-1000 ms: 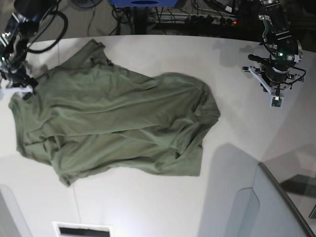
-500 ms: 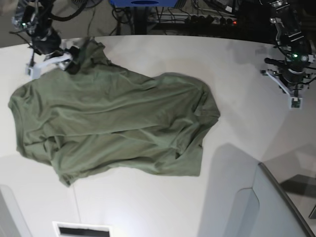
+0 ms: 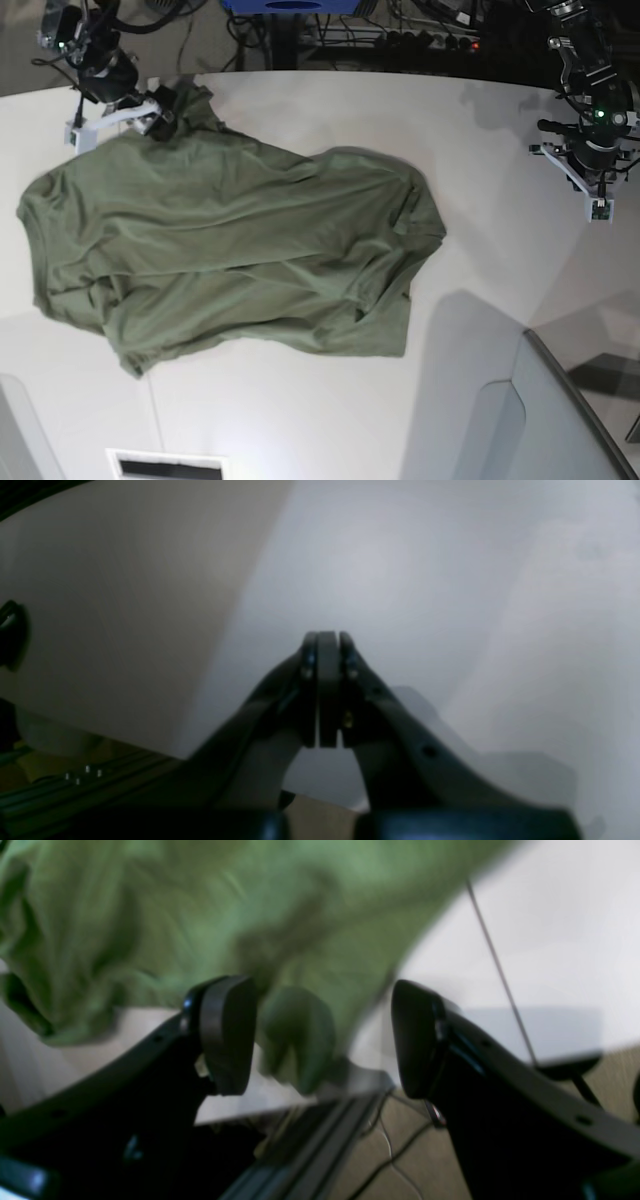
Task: Layout the t-shirt on the table in an organized manner, then fold the t-shirt properly
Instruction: 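Grasp the shirt's collar corner with the right gripper and pull it outward, then release the collar corner and lift the right gripper away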
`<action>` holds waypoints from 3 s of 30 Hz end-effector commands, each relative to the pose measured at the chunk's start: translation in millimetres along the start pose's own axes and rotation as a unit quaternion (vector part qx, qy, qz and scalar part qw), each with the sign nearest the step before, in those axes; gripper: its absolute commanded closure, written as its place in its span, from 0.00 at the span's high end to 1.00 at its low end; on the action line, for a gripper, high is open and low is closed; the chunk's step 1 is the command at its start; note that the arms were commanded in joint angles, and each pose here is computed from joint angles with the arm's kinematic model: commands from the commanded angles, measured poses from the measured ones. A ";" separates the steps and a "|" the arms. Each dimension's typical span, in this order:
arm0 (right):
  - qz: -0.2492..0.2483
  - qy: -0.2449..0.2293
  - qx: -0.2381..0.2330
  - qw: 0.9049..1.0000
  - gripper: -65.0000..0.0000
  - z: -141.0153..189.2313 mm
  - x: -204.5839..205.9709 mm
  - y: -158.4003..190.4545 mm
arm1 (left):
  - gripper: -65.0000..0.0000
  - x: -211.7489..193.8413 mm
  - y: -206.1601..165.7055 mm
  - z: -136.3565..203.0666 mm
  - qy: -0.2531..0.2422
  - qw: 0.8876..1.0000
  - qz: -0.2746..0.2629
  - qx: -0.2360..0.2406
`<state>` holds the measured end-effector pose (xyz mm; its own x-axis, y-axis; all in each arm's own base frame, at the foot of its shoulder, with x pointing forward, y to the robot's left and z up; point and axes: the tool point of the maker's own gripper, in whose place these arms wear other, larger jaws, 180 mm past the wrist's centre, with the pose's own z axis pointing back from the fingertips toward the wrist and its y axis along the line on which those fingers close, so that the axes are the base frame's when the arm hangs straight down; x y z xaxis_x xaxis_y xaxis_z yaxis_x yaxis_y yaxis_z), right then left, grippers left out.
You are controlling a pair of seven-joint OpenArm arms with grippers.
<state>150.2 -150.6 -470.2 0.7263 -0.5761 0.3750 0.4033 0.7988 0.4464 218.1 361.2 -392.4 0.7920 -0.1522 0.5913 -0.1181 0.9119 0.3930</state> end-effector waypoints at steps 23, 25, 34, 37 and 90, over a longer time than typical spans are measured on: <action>-0.020 0.011 -0.018 1.000 0.01 9.4 22.2 27.7 | 0.00 15.7 12.0 1.2 -0.022 1.000 -0.006 0.013; -0.019 0.013 -0.013 1.000 0.01 8.5 42.6 39.5 | 0.00 16.8 12.2 1.4 -0.024 1.000 -0.006 0.013; 0.027 0.068 0.043 0.996 0.01 -20.8 127.4 108.5 | 0.00 19.1 12.2 1.9 -0.027 1.000 -0.006 0.014; 0.069 0.095 0.024 0.993 0.01 -50.2 146.1 113.9 | 0.00 19.8 11.8 2.0 -0.028 1.000 -0.007 0.013; 0.564 -0.019 -0.165 0.809 0.08 -66.7 79.2 84.6 | 0.00 10.6 37.1 -8.0 -0.030 0.998 0.062 -0.004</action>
<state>266.7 -121.1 -468.0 0.7413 0.5556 0.3764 -0.3927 0.8140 -0.4281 219.9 388.6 -391.4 0.7600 -0.0380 0.6488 -0.1991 0.9367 0.2881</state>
